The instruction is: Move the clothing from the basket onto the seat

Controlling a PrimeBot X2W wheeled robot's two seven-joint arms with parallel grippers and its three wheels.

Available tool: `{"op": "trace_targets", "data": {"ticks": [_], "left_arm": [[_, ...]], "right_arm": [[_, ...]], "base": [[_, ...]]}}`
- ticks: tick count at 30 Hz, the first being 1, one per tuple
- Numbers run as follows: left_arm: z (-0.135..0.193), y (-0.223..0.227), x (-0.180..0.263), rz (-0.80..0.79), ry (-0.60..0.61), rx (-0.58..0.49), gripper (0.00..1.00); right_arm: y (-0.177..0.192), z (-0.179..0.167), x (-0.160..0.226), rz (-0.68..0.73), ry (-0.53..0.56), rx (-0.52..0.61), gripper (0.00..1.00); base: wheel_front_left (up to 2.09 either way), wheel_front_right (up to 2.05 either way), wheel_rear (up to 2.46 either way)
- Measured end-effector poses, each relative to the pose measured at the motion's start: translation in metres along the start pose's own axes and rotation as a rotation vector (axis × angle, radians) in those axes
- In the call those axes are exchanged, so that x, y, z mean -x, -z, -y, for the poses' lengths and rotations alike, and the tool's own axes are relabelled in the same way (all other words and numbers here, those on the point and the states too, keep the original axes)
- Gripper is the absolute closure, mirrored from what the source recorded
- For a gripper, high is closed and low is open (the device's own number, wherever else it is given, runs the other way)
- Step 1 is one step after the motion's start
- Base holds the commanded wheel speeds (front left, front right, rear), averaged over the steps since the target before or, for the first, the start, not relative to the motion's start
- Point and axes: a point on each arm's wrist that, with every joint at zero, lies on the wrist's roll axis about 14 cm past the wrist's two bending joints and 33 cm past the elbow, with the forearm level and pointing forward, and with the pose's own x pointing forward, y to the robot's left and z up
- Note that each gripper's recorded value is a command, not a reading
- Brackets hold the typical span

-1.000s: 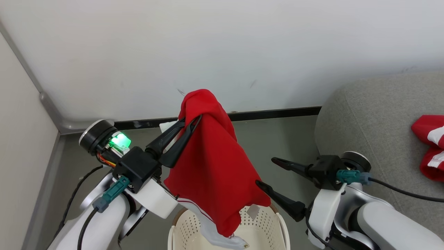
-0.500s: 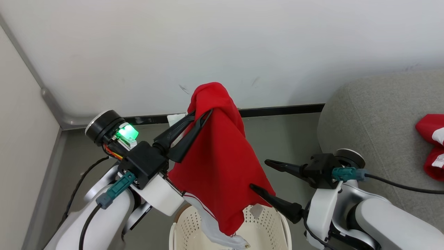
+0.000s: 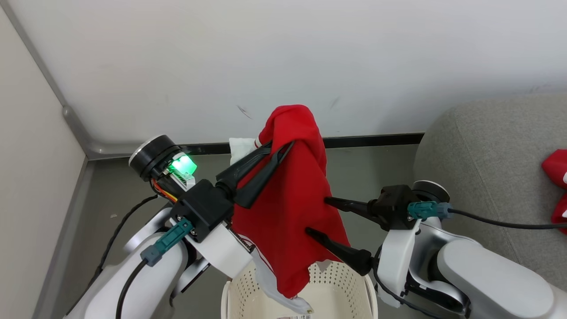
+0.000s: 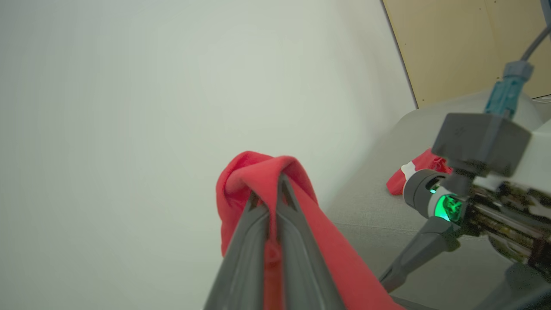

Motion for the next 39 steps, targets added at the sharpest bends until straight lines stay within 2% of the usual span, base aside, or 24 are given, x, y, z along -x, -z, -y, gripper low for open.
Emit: {"op": "trace_targets", "data": {"ticks": [10,17,18,20,21,22,24,27,28,34,39], "left_arm": [[0.01,-0.007,-0.001,0.01,0.019,0.021,1.0],[0.012,-0.006,0.003,0.003,0.016,0.034,1.0],[0.012,-0.006,0.003,0.002,0.015,0.033,1.0],[0.012,-0.006,0.004,-0.001,0.014,0.033,1.0],[0.012,-0.006,0.004,-0.002,0.014,0.035,1.0],[0.012,-0.006,0.005,-0.003,0.013,0.038,1.0],[0.012,-0.004,0.005,-0.009,0.012,0.041,1.0],[0.011,-0.002,0.006,-0.014,0.009,0.051,1.0],[0.011,-0.001,0.006,-0.017,0.007,0.057,1.0],[0.002,0.012,0.009,-0.061,-0.016,0.069,1.0],[-0.008,0.024,0.011,-0.093,-0.039,0.078,1.0]], "right_arm": [[-0.005,-0.016,-0.02,0.015,-0.059,-0.005,0.0],[-0.009,-0.027,-0.031,0.029,-0.097,0.033,0.0],[-0.01,-0.027,-0.032,0.034,-0.096,0.034,0.02],[-0.014,-0.029,-0.035,0.052,-0.104,0.041,0.22],[-0.016,-0.03,-0.036,0.061,-0.107,0.045,0.5],[-0.018,-0.031,-0.038,0.067,-0.109,0.047,0.52],[-0.021,-0.035,-0.041,0.086,-0.122,0.058,0.65],[-0.021,-0.04,-0.043,0.101,-0.136,0.061,0.95],[-0.02,-0.041,-0.043,0.104,-0.139,0.064,1.0],[-0.014,-0.044,-0.04,0.111,-0.152,0.078,1.0],[-0.015,-0.025,-0.03,0.152,-0.103,0.045,1.0]], "base": [[0.0,0.0,0.0],[0.0,0.0,0.0],[0.0,0.0,0.0],[0.0,0.0,0.0],[0.0,0.0,0.0],[0.0,0.0,0.0],[0.0,0.0,0.0],[0.0,0.0,0.0],[0.0,0.0,0.0],[0.0,0.0,0.0],[0.0,0.0,0.0]]}}
